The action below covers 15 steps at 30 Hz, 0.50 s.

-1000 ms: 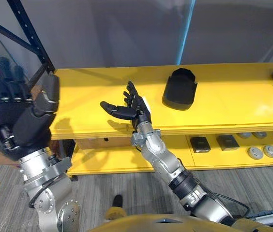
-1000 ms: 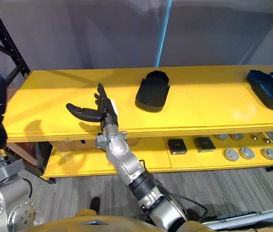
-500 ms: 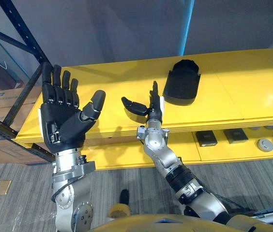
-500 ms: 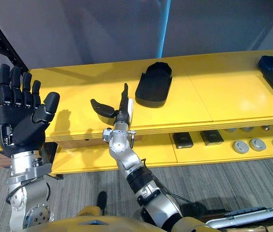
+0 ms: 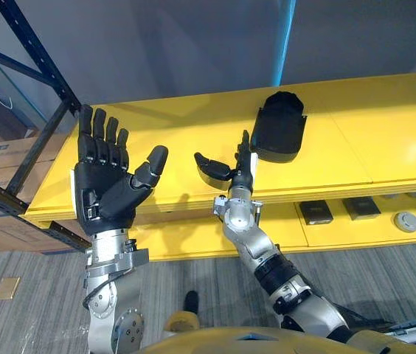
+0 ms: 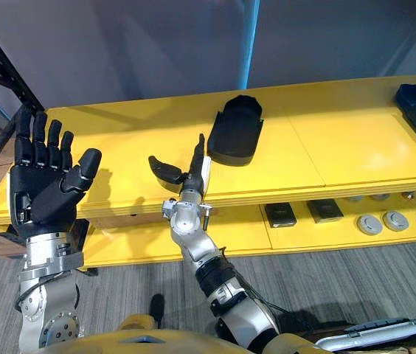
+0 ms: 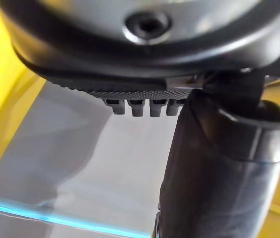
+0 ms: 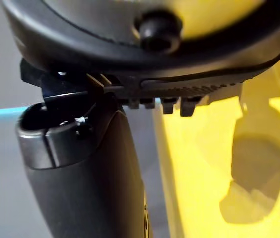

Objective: Walk over and take three plastic housings, then place them on the shelf

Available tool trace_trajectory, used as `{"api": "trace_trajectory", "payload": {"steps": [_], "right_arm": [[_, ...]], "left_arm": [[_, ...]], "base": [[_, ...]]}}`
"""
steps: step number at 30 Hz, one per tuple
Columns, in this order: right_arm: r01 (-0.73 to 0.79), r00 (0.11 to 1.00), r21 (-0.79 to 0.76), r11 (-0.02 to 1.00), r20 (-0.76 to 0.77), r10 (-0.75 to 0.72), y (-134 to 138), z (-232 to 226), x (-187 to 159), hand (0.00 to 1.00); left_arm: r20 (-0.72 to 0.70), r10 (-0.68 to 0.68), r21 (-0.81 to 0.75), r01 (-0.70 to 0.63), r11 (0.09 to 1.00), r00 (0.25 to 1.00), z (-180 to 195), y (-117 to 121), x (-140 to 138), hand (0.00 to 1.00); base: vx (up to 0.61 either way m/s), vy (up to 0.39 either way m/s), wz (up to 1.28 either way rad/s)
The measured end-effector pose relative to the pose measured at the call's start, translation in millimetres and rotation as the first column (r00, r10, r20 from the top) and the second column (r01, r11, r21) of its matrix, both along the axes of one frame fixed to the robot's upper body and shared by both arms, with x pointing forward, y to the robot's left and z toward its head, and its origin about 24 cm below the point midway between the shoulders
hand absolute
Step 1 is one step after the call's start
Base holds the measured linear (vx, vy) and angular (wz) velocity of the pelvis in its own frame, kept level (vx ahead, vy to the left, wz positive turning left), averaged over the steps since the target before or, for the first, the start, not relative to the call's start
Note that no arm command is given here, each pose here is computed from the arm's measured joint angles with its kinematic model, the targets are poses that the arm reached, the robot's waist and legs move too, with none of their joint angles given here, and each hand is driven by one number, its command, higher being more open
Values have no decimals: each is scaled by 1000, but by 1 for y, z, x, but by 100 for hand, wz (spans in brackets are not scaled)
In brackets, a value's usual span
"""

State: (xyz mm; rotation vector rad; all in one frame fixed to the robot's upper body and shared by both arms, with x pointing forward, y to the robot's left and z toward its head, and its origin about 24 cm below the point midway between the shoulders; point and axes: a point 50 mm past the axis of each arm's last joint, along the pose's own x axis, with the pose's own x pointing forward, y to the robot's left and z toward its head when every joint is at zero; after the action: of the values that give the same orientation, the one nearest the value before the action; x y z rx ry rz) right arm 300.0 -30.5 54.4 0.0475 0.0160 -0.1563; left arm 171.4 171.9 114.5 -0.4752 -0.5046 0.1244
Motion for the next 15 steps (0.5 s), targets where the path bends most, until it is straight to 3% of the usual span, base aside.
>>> {"api": "trace_trajectory", "payload": {"steps": [15], "right_arm": [[36,999,-38,999,4,-36,-6,-4,-2,100]], "left_arm": [[0,-14,2,14,1000,1000,0,-2,0,100]], "base": [[2,-7,-6]]}}
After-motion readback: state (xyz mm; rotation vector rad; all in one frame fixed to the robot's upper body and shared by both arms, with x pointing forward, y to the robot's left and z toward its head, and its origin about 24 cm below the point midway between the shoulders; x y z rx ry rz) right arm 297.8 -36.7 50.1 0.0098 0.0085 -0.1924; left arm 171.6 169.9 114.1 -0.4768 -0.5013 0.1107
